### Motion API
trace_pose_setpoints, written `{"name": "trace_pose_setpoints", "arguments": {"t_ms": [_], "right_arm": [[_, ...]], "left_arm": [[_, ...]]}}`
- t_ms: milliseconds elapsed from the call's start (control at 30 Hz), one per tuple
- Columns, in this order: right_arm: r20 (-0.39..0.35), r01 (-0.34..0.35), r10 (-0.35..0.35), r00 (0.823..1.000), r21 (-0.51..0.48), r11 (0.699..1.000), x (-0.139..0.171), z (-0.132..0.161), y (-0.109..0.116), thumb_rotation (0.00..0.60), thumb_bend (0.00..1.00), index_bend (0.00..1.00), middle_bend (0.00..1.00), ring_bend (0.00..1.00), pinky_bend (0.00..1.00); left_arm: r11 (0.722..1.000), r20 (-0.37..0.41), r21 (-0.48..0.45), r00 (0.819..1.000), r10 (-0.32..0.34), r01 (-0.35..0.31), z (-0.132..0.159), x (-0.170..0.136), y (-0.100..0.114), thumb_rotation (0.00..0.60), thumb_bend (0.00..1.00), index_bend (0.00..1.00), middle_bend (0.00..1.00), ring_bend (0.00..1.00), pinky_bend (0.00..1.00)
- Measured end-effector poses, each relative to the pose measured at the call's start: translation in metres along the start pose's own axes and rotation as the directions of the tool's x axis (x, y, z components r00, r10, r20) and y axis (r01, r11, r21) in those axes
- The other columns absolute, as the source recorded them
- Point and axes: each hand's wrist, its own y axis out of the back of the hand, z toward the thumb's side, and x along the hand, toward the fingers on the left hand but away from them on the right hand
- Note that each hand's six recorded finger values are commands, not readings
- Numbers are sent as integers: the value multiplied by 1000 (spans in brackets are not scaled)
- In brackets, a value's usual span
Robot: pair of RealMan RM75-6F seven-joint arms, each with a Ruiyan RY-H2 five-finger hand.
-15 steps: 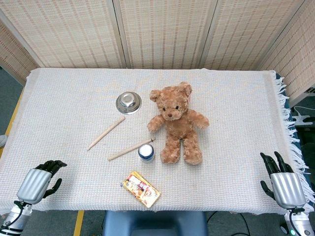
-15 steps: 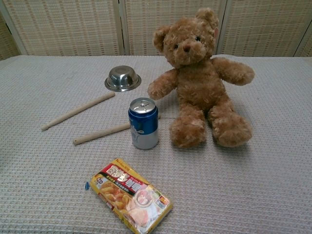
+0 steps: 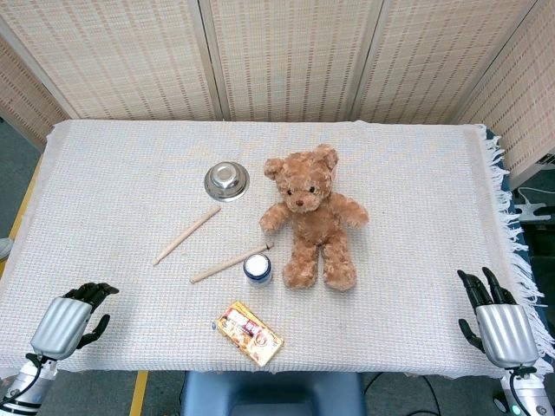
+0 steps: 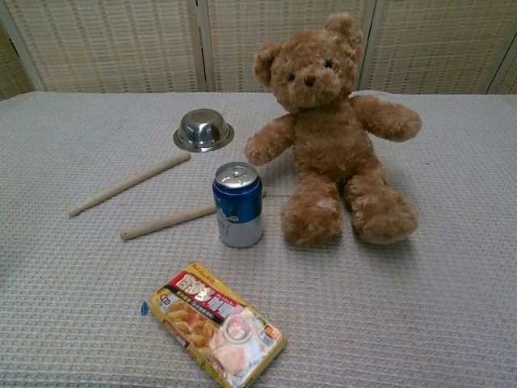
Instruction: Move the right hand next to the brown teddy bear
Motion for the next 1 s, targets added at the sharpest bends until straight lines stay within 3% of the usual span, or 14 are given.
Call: {"name": "trace_pose_setpoints", "arguments": {"t_ms": [133, 267, 433, 633, 900, 1000], "right_arm": [[-25, 17, -17, 1000, 1, 1000, -4, 4, -2, 600, 220, 111, 169, 42, 288], [-75, 70, -68, 995, 12, 997, -9, 11, -4, 600, 220, 228, 294, 146, 288], [-182, 171, -163, 970, 30, 985, -27, 25, -10, 600, 220, 289, 357, 200, 292], [-287, 280, -255, 924, 52, 959, -70, 57, -11, 600, 220, 292, 361, 191, 234], [-308, 331, -300, 903, 53, 942, -107, 78, -12, 600, 220, 265, 296, 149, 147], [-320, 342, -307, 896, 57, 938, -114, 82, -16, 600, 209, 185, 249, 122, 136]], "left_arm": [[1000, -7, -3, 1000, -11, 11, -2, 2, -2, 600, 440, 293, 291, 276, 481], [1000, -7, -12, 1000, -5, 5, -2, 1, 0, 600, 440, 293, 293, 277, 481], [1000, 0, -14, 1000, 5, -5, 0, -2, 2, 600, 440, 294, 299, 281, 481], [1000, -2, -11, 1000, -6, 6, 0, 0, 0, 600, 440, 293, 301, 282, 481], [1000, 0, -17, 1000, -2, 2, 0, -1, 1, 600, 440, 294, 302, 281, 481], [1000, 2, -17, 1000, -6, 6, 0, -1, 0, 600, 440, 294, 302, 283, 481]]}}
